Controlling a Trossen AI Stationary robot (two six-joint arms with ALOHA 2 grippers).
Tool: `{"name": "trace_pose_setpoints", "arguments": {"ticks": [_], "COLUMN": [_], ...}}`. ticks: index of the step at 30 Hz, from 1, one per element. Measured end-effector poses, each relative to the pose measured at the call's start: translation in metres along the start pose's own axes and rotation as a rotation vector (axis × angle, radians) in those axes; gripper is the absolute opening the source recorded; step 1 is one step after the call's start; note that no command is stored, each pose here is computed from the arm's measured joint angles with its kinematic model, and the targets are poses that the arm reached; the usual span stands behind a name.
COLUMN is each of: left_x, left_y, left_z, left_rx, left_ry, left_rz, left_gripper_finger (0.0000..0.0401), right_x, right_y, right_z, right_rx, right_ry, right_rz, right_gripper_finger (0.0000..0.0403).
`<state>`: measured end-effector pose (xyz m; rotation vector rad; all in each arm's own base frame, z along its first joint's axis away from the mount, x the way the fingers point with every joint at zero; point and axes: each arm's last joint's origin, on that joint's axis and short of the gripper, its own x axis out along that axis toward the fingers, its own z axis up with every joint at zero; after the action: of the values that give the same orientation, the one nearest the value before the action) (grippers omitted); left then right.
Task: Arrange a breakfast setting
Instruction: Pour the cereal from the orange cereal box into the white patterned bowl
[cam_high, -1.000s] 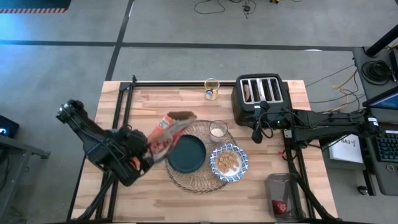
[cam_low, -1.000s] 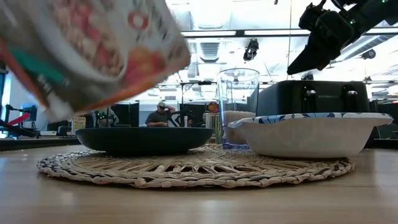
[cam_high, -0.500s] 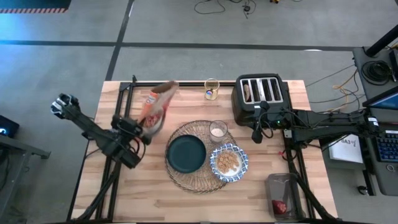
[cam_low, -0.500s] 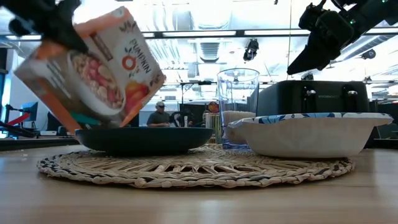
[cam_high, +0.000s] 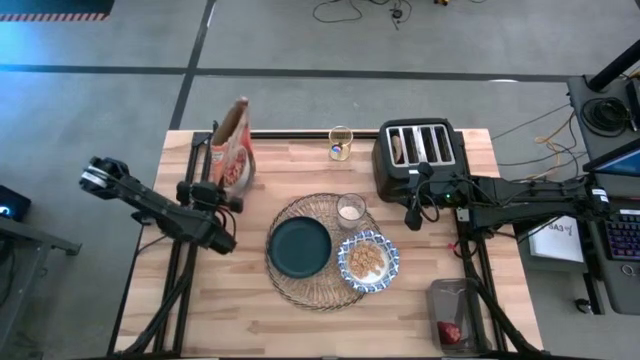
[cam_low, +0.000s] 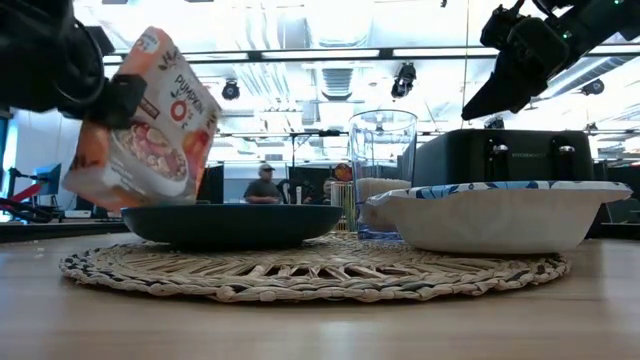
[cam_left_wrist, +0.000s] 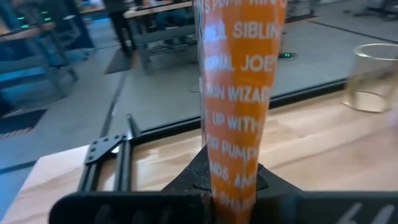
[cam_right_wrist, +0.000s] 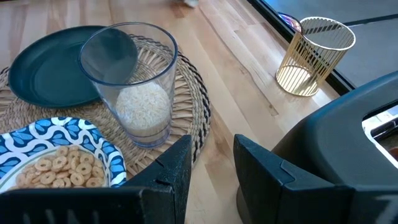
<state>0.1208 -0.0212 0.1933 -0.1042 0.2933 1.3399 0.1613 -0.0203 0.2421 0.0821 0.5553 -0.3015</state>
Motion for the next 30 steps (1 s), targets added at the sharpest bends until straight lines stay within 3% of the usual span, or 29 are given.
{"name": "trace_pose_setpoints", "arguments": {"ticks": [15, 30], "left_x": [0.035, 0.058], "left_y": [-0.008, -0.012], "left_z": [-0.023, -0.036], "left_rx": [-0.007, 0.094], "left_ry": [0.017, 0.033], "left_rz": [0.238, 0.399], "left_gripper_finger": [0.0, 0.0], "right_x": [0.0, 0.0], "right_y": [0.0, 0.0], "right_z": [0.0, 0.0], "right_rx": [0.0, 0.0], "right_ry": [0.0, 0.0], "right_rz": [0.0, 0.0], "right_gripper_finger": [0.0112, 0.0112]}}
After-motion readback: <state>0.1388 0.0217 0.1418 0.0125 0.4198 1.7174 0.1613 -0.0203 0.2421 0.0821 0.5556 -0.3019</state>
